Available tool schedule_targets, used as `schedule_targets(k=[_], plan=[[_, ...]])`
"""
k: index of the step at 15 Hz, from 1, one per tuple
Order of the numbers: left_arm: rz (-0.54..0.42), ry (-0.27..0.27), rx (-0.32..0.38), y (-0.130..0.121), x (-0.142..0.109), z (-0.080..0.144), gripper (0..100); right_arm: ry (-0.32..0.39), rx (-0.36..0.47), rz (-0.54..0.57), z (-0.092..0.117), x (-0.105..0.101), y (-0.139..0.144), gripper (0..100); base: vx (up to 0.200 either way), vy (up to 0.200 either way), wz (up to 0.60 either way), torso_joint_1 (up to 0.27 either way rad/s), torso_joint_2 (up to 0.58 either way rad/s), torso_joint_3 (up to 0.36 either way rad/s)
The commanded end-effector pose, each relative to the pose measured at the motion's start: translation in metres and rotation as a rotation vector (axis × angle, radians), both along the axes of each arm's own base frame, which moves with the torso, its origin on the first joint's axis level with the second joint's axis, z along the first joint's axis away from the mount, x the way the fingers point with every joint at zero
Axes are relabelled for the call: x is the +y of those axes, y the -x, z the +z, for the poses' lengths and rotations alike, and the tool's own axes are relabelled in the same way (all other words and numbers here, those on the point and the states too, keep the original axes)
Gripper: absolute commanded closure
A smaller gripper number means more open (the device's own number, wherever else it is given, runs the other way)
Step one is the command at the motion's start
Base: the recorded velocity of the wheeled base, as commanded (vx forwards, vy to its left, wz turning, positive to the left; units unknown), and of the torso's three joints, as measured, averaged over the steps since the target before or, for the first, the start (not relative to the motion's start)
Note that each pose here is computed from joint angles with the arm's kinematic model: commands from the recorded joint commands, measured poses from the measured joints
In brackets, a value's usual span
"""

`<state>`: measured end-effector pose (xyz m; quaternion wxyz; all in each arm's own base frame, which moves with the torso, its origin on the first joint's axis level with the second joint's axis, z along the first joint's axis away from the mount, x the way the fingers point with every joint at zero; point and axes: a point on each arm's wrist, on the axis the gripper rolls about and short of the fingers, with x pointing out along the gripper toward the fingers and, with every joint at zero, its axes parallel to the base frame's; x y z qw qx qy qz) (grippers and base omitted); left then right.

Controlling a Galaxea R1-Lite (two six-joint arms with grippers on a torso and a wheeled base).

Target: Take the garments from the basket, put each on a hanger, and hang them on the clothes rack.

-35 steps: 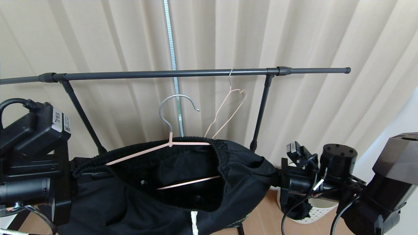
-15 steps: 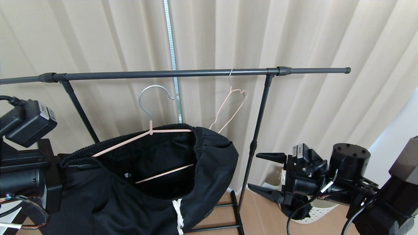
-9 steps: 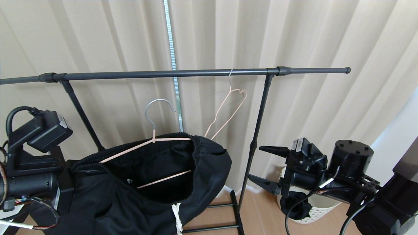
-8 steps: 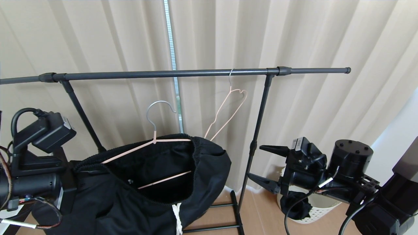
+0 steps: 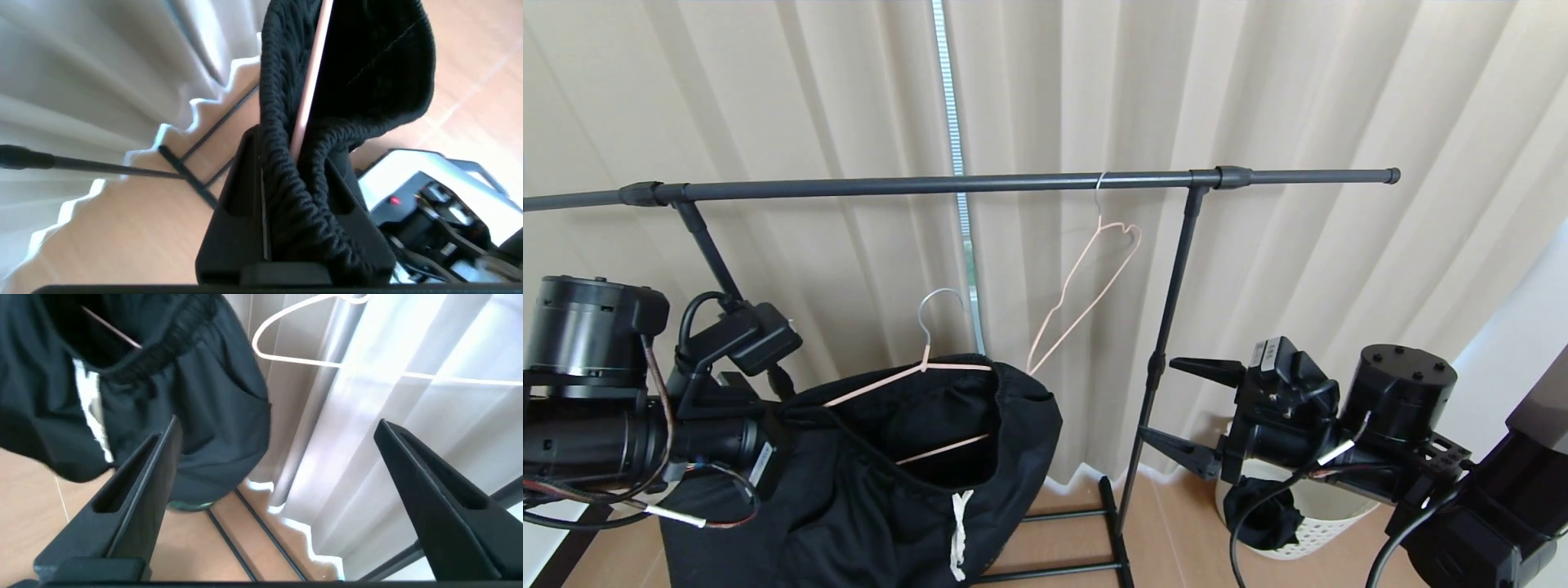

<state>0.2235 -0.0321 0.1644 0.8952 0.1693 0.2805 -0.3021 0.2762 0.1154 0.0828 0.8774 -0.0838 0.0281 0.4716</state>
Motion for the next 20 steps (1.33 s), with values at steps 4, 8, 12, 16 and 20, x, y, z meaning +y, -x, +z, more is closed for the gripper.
schedule_targets(k=[4, 8, 12, 16, 20], plan=[[0.049, -0.051, 0.023, -0.026, -0.003, -0.02, 100, -0.002, -0.006, 0.0, 0.001, 0.0, 0.0, 0, 0.0, 0.0, 0.0, 0.0, 0.0, 0.0], [0.109, -0.085, 0.006, -0.031, -0.002, -0.02, 100, -0.002, -0.006, 0.0, 0.001, 0.0, 0.0, 0, 0.0, 0.0, 0.0, 0.0, 0.0, 0.0], [0.126, -0.058, -0.106, -0.048, -0.006, -0.016, 100, -0.001, -0.004, 0.0, 0.001, 0.0, 0.0, 0, 0.0, 0.0, 0.0, 0.0, 0.0, 0.0], [0.168, 0.105, -0.246, -0.073, -0.021, -0.013, 100, -0.002, -0.005, 0.0, 0.001, 0.0, 0.0, 0, 0.0, 0.0, 0.0, 0.0, 0.0, 0.0], [0.165, 0.163, -0.345, -0.089, -0.029, -0.009, 100, -0.003, -0.008, -0.003, 0.002, -0.001, -0.001, 0, 0.0, 0.0, 0.0, 0.0, 0.0, 0.0]])
